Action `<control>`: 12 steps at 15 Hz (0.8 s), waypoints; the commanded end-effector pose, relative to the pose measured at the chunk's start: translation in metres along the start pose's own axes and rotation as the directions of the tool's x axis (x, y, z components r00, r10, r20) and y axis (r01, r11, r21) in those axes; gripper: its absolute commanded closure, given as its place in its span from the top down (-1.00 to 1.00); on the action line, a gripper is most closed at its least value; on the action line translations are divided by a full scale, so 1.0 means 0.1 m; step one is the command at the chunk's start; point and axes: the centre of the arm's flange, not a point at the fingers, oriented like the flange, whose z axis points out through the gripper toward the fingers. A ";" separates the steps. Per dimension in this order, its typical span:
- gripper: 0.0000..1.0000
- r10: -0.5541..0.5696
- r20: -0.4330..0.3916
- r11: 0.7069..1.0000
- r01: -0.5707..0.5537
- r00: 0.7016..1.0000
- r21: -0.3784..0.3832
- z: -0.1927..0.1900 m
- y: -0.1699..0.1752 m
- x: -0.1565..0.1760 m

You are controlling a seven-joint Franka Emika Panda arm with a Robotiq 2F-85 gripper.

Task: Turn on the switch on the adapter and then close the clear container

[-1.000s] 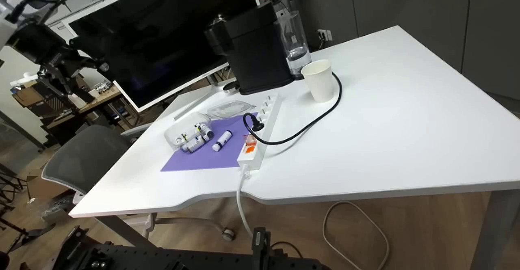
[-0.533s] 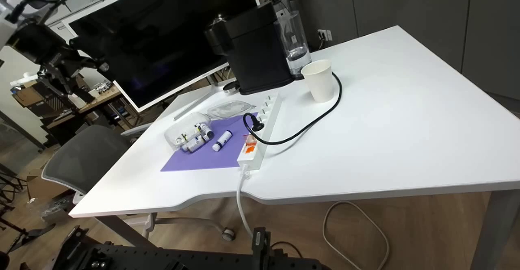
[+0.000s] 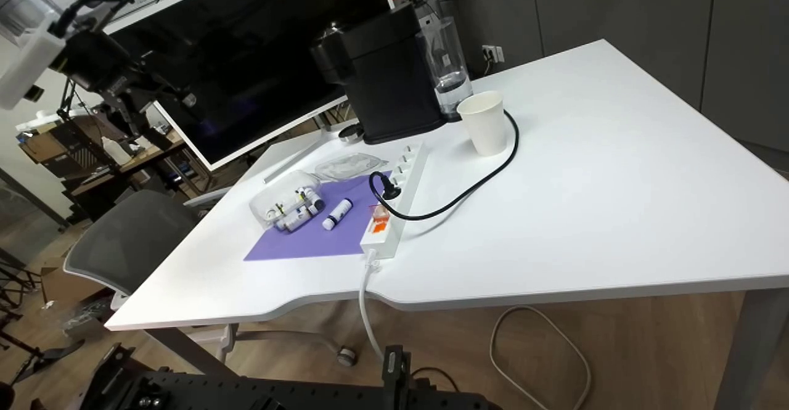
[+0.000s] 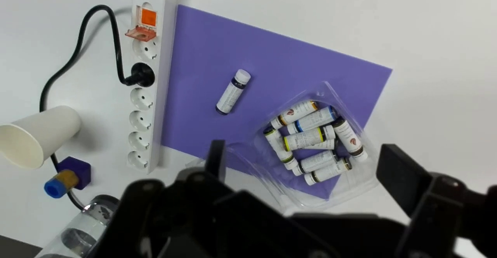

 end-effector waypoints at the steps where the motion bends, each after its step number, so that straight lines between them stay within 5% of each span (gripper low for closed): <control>1: 1.00 0.051 0.001 0.999 -0.051 0.999 0.006 0.27 0.54 -0.21; 12: 1.00 0.198 0.041 0.977 -0.201 0.979 0.066 1.23 1.88 -0.50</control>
